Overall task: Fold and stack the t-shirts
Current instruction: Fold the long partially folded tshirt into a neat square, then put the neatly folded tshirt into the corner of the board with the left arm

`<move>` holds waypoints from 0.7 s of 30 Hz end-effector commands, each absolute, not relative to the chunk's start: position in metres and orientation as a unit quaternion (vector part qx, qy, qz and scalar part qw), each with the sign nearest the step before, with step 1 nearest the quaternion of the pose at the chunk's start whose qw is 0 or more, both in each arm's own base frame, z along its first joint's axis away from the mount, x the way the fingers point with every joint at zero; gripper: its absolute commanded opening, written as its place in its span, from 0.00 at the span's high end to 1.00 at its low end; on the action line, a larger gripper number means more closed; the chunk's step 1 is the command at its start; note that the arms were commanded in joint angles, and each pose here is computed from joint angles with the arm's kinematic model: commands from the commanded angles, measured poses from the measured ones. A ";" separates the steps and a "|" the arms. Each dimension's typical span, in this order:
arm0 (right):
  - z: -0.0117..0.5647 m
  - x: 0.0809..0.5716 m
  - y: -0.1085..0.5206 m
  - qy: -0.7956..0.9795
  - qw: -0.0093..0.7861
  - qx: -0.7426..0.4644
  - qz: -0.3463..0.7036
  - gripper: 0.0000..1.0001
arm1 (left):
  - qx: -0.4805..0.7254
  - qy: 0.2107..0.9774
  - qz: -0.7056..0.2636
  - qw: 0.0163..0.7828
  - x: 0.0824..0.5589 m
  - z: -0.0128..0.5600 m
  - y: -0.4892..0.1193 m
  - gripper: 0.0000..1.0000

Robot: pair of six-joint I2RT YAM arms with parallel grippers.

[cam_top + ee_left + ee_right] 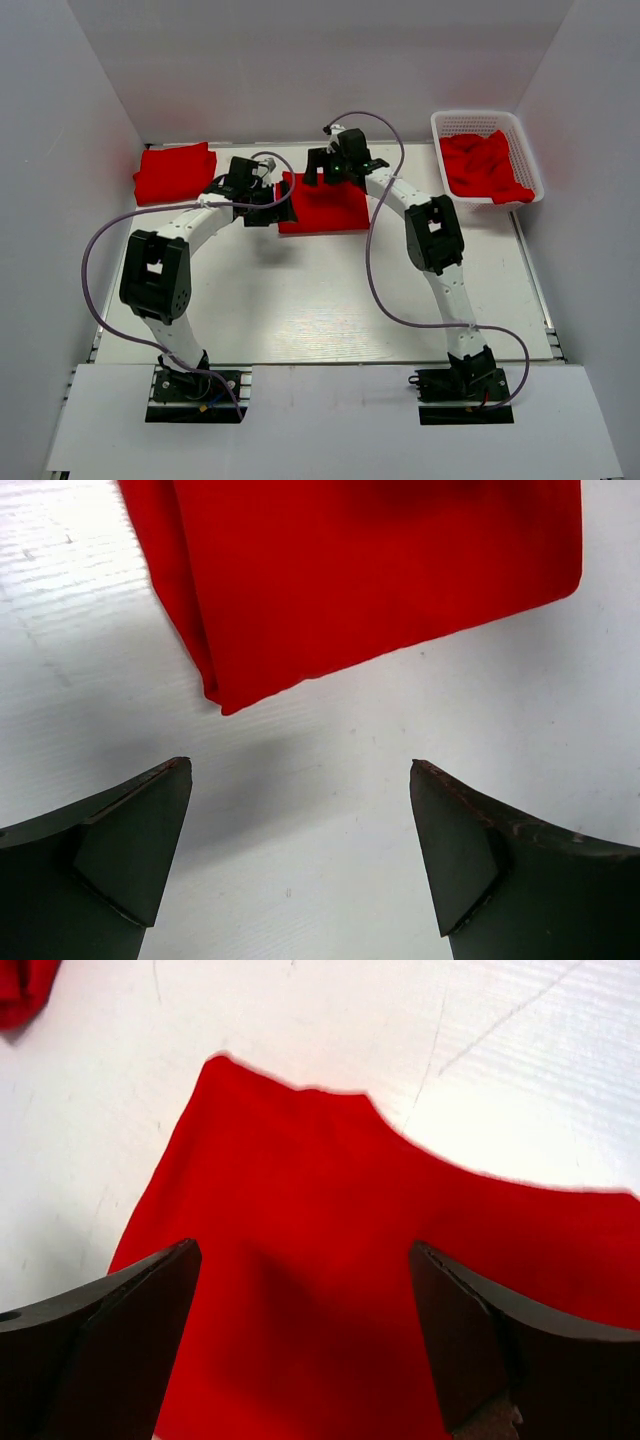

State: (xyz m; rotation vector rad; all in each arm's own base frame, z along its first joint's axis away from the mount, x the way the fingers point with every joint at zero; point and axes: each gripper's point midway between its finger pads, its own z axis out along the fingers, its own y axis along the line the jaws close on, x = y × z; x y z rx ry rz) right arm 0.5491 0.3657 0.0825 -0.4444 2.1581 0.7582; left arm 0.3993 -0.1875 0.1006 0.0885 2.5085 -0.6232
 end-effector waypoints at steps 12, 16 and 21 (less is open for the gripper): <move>0.234 0.487 0.307 0.815 0.490 -0.173 0.256 0.10 | 0.010 0.943 -0.135 0.304 0.480 0.102 -0.170 0.00; 0.232 0.472 0.265 0.836 0.496 -0.110 0.206 0.10 | 0.012 0.945 -0.136 0.298 0.495 0.084 -0.172 0.00; 0.248 0.437 0.221 0.831 0.526 -0.059 0.168 0.10 | 0.011 0.946 -0.147 0.288 0.506 0.056 -0.180 0.00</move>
